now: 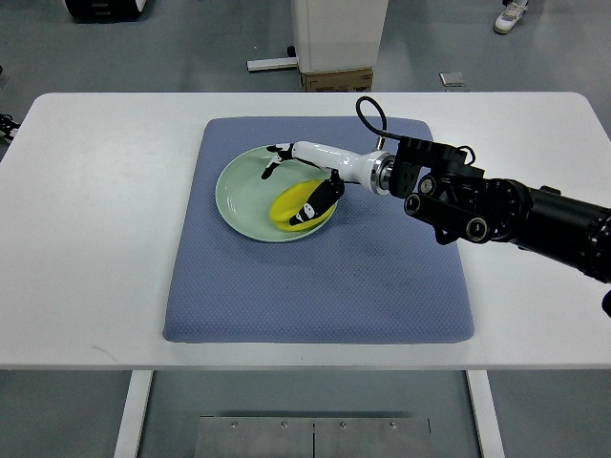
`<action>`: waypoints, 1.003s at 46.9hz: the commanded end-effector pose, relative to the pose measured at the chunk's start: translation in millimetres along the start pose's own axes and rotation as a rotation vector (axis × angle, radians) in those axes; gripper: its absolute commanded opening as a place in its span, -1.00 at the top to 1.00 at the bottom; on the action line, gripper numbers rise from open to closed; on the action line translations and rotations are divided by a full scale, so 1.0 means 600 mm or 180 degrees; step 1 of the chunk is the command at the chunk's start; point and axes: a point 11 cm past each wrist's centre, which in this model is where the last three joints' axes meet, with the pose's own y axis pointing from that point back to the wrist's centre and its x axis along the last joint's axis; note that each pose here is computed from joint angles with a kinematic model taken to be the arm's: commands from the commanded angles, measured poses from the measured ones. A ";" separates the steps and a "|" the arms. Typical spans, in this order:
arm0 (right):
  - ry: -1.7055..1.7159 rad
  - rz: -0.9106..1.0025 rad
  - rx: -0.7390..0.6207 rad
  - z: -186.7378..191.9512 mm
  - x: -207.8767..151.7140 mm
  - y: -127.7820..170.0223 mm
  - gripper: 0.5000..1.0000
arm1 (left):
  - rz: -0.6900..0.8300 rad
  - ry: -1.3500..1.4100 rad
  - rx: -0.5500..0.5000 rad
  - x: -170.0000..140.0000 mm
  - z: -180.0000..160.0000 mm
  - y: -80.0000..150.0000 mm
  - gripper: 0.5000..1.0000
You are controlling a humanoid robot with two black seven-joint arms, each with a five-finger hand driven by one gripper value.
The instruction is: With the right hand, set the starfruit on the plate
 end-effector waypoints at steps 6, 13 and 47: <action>-0.0111 0.0096 0.0064 -0.012 0.014 -0.002 -1.00 | 0.0000 -0.0001 0.0000 0.000 0.000 0.000 -1.00; -0.0399 0.0333 0.0223 -0.035 0.045 -0.004 -1.00 | 0.0001 0.0004 -0.0001 0.000 0.000 0.000 -1.00; -0.2595 0.1938 -0.0335 0.164 0.159 0.111 -1.00 | 0.0000 -0.0001 0.0000 0.000 0.000 0.000 -1.00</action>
